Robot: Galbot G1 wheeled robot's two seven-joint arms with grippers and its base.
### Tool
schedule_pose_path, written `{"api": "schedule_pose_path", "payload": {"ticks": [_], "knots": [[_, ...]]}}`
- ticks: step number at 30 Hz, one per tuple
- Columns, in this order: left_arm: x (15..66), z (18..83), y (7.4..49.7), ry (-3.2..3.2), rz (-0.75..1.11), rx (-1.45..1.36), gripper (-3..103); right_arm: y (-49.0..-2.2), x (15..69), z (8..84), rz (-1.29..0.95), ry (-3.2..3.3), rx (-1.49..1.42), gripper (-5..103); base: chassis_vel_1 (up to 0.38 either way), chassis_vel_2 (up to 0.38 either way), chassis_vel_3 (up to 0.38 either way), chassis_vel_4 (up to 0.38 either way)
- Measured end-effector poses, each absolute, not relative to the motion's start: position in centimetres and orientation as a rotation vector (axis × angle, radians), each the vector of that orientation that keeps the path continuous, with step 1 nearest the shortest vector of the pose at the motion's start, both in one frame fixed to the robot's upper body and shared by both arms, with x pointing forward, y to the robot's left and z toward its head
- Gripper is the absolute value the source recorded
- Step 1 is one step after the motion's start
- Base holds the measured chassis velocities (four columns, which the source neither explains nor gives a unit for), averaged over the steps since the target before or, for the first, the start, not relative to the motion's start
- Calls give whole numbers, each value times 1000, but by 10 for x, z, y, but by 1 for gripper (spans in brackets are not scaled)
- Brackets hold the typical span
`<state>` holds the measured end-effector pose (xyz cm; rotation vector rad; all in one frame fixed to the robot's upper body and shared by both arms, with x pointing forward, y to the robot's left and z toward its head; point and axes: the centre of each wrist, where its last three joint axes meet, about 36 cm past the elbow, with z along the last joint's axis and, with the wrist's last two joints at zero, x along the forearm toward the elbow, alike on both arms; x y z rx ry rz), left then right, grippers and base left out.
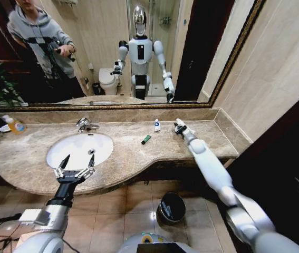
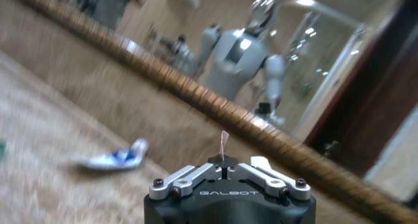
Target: Pick up the trash from the sink and place it in the trash bin.
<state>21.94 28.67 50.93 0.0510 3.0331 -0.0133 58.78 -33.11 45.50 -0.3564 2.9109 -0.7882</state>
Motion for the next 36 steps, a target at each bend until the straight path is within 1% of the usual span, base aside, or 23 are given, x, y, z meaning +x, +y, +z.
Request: {"api": "schedule_pose_path", "payload": {"ticks": [2, 5, 6, 8, 10, 12, 13, 15, 16, 18, 20, 23, 25, 28, 29, 31, 34, 36], "knots": [[219, 509, 287, 3033, -13, 51, 100, -339, 560, 470, -658, 2868, -344, 0, 0, 0, 0, 0], [219, 509, 287, 3033, -13, 50, 100, -349, 515, 481, -521, 2857, -303, 0, 0, 0, 0, 0], [219, 509, 287, 3033, -13, 50, 100, -349, 515, 481, -521, 2857, -303, 0, 0, 0, 0, 0], [219, 509, 287, 3033, -13, 51, 100, -350, 486, 487, -437, 2853, -283, 0, 0, 0, 0, 0], [219, 509, 287, 3033, -13, 50, 100, -352, 478, 489, -418, 2852, -272, 0, 0, 0, 0, 0], [219, 509, 287, 3033, -13, 50, 100, -355, 448, 496, -349, 2843, -238, 0, 0, 0, 0, 0], [219, 509, 287, 3033, -13, 50, 100, -355, 448, 496, -349, 2843, -238, 0, 0, 0, 0, 0], [219, 509, 287, 3033, -13, 50, 100, -355, 413, 493, -257, 2864, -214, 0, 0, 0, 0, 0], [219, 509, 287, 3033, -13, 50, 100, -355, 413, 493, -257, 2864, -214, 0, 0, 0, 0, 0], [219, 509, 287, 3033, -13, 50, 100, -358, 381, 478, -210, 2887, -182, 0, 0, 0, 0, 0], [219, 509, 287, 3033, -13, 50, 100, -359, 375, 475, -202, 2889, -171, 0, 0, 0, 0, 0], [219, 509, 287, 3033, -13, 50, 100, -358, 336, 455, -188, 2908, -100, 0, 0, 0, 0, 0], [219, 509, 287, 3033, -13, 50, 100, -356, 327, 446, -212, 2914, -95, 0, 0, 0, 0, 0], [219, 509, 287, 3033, -13, 50, 100, -346, 319, 419, -299, 2922, -130, 0, 0, 0, 0, 0], [219, 509, 287, 3033, -13, 50, 100, -340, 309, 406, -322, 2937, -141, 0, 0, 0, 0, 0], [219, 509, 287, 3033, -13, 50, 100, -336, 302, 399, -320, 2950, -148, 0, 0, 0, 0, 0], [219, 509, 287, 3033, -13, 50, 100, -317, 274, 376, -285, 2990, -153, 0, 0, 0, 0, 0], [219, 509, 287, 3033, -13, 50, 100, -312, 268, 369, -273, 2998, -152, 0, 0, 0, 0, 0]]}}
